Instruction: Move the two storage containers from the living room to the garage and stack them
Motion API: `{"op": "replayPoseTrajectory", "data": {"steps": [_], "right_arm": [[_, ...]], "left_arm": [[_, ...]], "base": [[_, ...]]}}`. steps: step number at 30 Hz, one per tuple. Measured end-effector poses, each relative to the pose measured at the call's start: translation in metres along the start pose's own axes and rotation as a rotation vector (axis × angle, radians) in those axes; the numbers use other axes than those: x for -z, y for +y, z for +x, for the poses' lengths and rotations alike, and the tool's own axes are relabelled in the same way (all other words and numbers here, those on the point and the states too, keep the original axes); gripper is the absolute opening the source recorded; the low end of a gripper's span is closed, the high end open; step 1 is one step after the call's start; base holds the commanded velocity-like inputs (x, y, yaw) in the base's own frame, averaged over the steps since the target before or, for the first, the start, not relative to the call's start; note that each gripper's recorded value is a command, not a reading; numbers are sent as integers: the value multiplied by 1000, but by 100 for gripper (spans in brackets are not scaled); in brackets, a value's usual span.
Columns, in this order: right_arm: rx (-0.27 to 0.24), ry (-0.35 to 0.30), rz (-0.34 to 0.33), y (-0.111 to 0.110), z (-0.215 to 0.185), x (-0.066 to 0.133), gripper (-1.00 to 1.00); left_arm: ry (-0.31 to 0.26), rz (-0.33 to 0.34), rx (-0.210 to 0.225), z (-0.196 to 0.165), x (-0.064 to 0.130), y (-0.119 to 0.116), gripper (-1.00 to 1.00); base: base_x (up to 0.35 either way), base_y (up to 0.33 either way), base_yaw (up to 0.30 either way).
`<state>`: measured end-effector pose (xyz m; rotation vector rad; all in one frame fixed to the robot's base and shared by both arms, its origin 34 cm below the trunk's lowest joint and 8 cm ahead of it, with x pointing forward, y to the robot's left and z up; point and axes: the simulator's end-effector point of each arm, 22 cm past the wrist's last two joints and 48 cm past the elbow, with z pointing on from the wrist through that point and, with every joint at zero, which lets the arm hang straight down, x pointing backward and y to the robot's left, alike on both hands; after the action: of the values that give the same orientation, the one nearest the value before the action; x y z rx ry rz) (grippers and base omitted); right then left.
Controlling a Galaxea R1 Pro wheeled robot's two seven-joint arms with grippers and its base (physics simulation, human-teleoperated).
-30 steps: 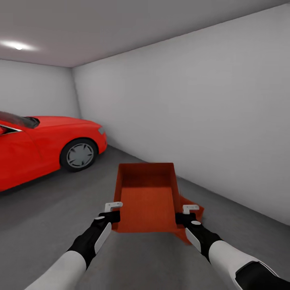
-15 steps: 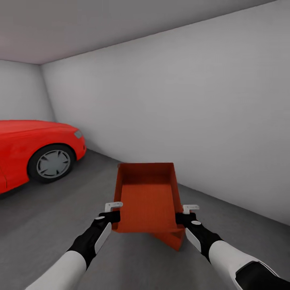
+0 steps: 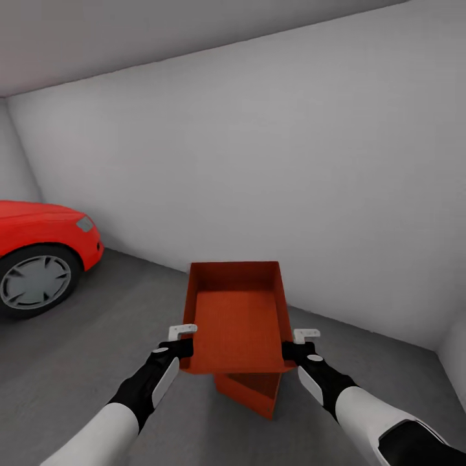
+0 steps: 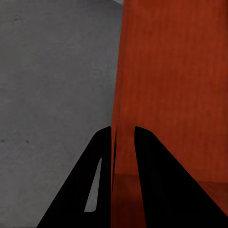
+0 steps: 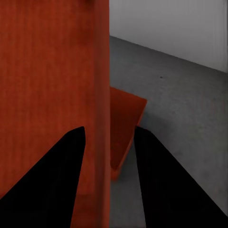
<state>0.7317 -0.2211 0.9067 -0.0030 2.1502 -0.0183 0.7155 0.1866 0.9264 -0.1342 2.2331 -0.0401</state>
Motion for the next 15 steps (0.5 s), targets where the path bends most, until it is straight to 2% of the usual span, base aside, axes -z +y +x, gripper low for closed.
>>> {"op": "replayPoseTrajectory", "data": {"steps": [7,15], "right_arm": [[0,0,0,0,0,0,-100],[6,-4,-2,2,-3,0,-100]], "left_arm": [[0,0,0,0,0,0,-100],[-3,3,12,-1,-1,2,-100]], "base": [[301,0,-16],[17,0,0]]}}
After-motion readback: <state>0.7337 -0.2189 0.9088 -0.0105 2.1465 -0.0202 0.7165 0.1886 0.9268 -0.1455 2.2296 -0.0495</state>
